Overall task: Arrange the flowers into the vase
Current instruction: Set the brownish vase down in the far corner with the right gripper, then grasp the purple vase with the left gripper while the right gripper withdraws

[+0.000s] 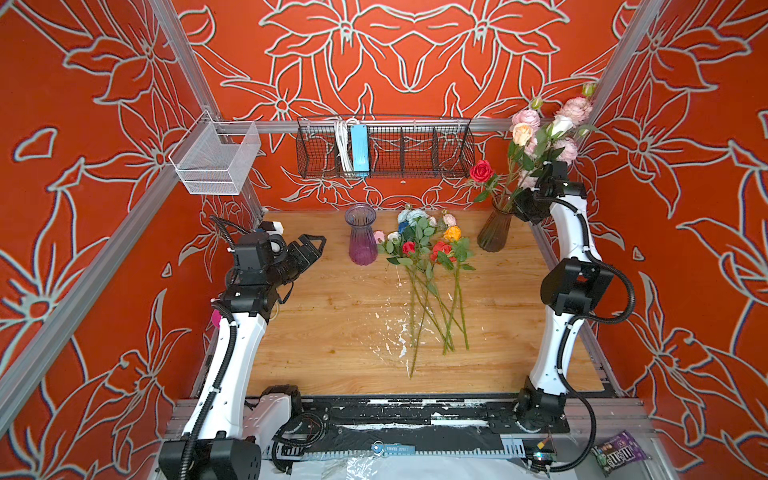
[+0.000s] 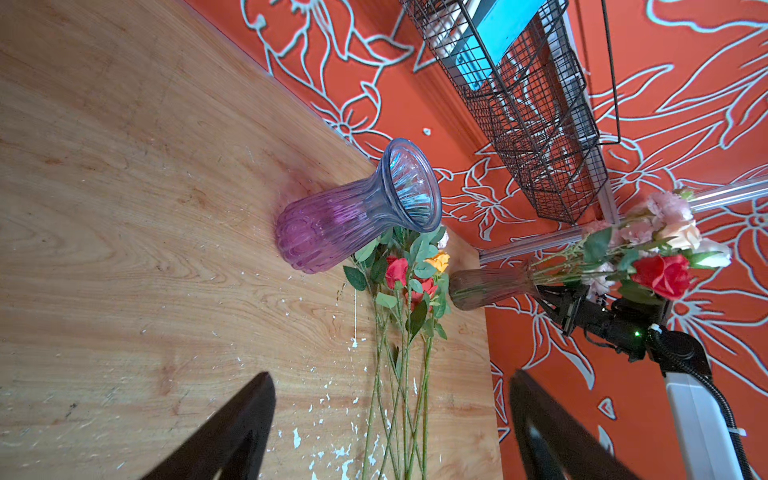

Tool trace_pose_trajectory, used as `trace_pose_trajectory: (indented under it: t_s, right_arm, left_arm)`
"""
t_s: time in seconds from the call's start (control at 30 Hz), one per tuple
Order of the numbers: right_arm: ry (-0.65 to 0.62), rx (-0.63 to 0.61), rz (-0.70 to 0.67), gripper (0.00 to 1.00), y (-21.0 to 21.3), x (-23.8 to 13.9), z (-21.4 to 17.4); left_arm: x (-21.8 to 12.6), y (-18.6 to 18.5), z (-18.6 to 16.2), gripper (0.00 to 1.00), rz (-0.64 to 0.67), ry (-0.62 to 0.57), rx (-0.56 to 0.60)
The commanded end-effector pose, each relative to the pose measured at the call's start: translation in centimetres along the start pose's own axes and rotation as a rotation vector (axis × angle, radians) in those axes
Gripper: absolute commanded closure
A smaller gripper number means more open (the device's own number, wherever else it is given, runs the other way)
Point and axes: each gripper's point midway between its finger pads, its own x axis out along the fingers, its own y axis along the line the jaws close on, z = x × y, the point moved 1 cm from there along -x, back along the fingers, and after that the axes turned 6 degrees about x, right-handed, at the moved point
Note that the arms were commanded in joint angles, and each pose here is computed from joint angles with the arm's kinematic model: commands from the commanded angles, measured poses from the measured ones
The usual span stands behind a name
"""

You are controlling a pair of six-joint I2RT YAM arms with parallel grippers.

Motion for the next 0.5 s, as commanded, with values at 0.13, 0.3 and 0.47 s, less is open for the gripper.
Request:
trace_pose_trajectory:
  t_s: [0.13,0.3,0.47]
  right_arm:
    - [-0.017,0.005,0.022,0.71,0.8,-0.7,0.3]
    - [-0.006,-0.004,0.043,0.69,0.8,-1.2,-0.2]
    - [-0.022,-0.014,0.074,0.63,0.9,-3.0,-0.7]
  left_arm:
    - [-0.4,-1.1,0.5,0.12,-0.034,-0.021,0.026]
    - [-0.4,-1.2,0.3,0.12,-0.035,-0.018,0.027]
    - [-0.2,-1.9,0.6,0.12,-0.038,0.001,0.042]
